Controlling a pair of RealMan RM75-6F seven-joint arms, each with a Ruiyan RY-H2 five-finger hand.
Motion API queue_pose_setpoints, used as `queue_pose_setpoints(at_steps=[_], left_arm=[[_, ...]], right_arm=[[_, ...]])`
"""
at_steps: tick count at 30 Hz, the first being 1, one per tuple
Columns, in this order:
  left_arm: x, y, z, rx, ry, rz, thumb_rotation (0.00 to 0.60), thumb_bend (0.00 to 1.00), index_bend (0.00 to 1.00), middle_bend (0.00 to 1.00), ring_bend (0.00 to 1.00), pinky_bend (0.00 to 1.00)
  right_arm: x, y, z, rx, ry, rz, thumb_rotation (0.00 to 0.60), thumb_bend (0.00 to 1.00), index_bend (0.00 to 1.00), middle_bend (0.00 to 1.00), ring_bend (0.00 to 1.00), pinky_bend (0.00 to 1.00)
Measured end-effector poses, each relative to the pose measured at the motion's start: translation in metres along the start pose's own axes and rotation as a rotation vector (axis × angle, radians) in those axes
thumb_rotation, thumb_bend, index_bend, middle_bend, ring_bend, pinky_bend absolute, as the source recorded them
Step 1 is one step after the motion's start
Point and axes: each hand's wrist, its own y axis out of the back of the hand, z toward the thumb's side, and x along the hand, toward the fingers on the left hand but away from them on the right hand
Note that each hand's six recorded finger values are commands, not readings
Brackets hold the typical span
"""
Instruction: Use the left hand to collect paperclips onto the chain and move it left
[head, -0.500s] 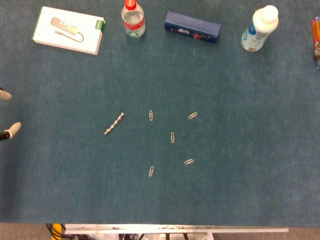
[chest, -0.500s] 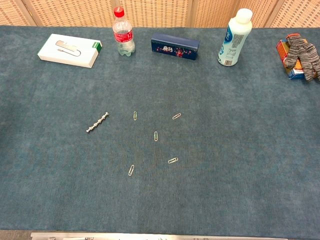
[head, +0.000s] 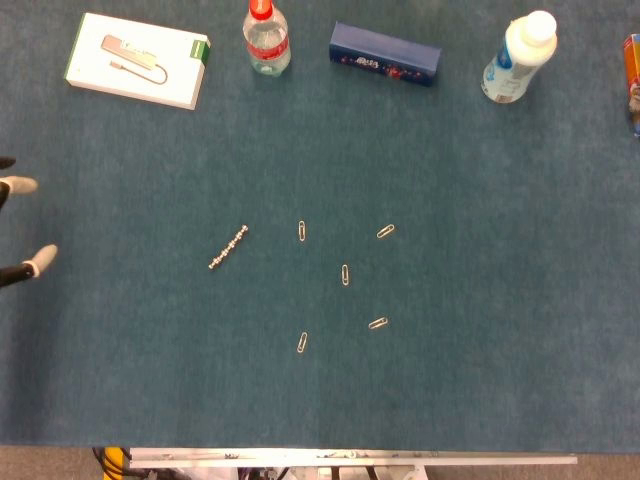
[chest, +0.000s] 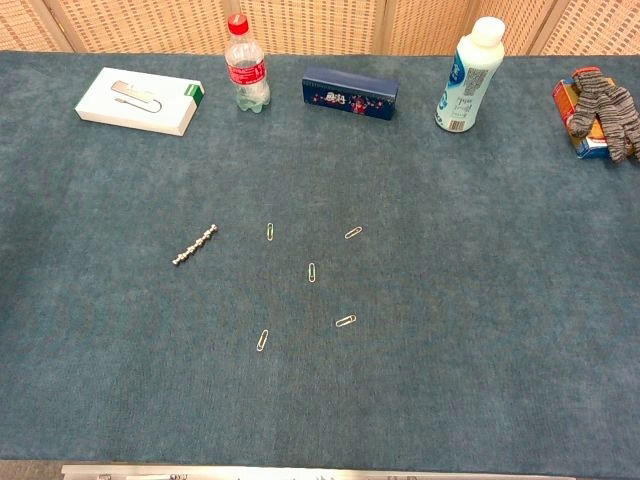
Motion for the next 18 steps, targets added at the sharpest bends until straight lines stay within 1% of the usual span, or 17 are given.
queue_pose_setpoints(at_steps=[1,3,5,6,8,11,15,18], left_arm=[[0.000,-0.001,0.004,-0.007,-0.017,0.000,0.600,0.00,0.21,0.07,0.16,0.27],[0.000,-0.004,0.014,-0.031,-0.044,0.001,0.600,0.00,0.15,0.02,0.08,0.15],[0.002,-0.006,0.021,-0.053,-0.056,0.003,0.600,0.00,0.08,0.00,0.01,0.04],[0.003,-0.007,0.024,-0.058,-0.061,0.005,0.600,0.00,0.05,0.00,0.00,0.01],[0.005,-0.008,0.030,-0.066,-0.069,0.009,0.600,0.00,0.01,0.00,0.00,0.00],[0.009,-0.014,0.044,-0.091,-0.091,0.006,0.600,0.00,0.00,0.00,0.00,0.00],[0.013,-0.022,0.055,-0.094,-0.123,-0.036,0.600,0.00,0.00,0.00,0.00,0.00],[0.019,-0.034,0.067,-0.091,-0.161,-0.094,0.600,0.00,0.00,0.00,0.00,0.00]], right_arm=[[0.000,0.003,0.001,0.004,0.004,-0.004,0.600,0.36,0.53,0.33,0.25,0.22],[-0.001,0.007,0.003,0.006,0.008,-0.009,0.600,0.36,0.53,0.33,0.25,0.22],[-0.001,0.011,0.004,0.007,0.007,-0.016,0.600,0.36,0.53,0.33,0.25,0.22],[-0.002,0.013,0.004,0.009,0.004,-0.019,0.600,0.36,0.53,0.33,0.25,0.22],[-0.003,0.015,0.004,0.010,-0.003,-0.023,0.600,0.36,0.53,0.33,0.25,0.22],[-0.003,0.015,0.003,0.010,-0.008,-0.018,0.600,0.36,0.53,0.33,0.25,0.22],[-0.002,0.013,0.000,0.008,-0.017,-0.011,0.600,0.36,0.53,0.33,0.25,0.22],[-0.001,0.012,-0.005,0.002,-0.030,-0.010,0.600,0.36,0.53,0.33,0.25,0.22]])
